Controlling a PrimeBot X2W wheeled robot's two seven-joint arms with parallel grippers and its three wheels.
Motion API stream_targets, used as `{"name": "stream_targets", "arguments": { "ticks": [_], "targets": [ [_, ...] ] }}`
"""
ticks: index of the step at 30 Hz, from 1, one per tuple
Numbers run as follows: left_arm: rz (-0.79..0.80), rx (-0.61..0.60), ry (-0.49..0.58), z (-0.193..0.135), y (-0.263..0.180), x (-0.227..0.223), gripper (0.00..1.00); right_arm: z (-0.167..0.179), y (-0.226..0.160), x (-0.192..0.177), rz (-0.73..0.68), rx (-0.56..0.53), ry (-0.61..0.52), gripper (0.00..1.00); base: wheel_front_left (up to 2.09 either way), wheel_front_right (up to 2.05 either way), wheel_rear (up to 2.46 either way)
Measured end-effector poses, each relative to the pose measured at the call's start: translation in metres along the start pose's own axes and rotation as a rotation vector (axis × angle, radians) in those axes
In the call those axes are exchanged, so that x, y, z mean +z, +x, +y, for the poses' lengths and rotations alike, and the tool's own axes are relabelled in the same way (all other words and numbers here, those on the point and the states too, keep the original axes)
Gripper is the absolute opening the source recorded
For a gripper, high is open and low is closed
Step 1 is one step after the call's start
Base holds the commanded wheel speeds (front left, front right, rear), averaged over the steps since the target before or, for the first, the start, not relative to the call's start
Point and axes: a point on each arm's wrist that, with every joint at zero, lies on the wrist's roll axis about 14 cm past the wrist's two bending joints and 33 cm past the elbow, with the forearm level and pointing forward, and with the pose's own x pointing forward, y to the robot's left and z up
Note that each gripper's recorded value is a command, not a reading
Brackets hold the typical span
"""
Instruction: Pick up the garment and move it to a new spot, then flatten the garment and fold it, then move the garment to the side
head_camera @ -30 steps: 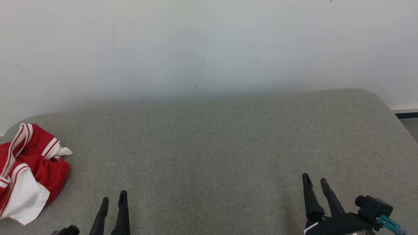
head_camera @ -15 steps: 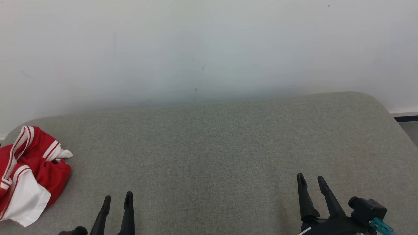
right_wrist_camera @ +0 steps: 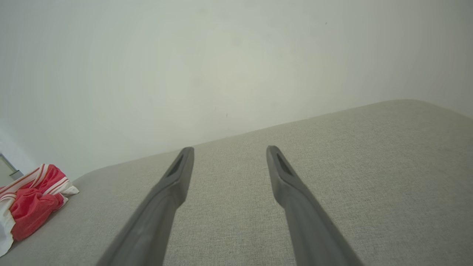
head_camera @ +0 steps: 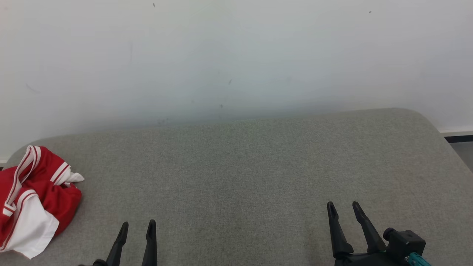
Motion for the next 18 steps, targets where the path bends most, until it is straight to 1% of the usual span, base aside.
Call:
{"name": "stream_targets", "arguments": {
  "ticks": [10,18],
  "targets": [
    [-0.025,-0.002,0.090,0.000,-0.003,0.005,1.00,0.012,-0.003,0.002,-0.017,0.044,-0.074,1.00,0.00,0.00,0.00],
    [-0.033,0.006,0.130,0.002,-0.007,0.006,1.00,0.021,-0.004,0.006,-0.037,0.077,-0.129,1.00,0.00,0.00,0.00]
  ]
}}
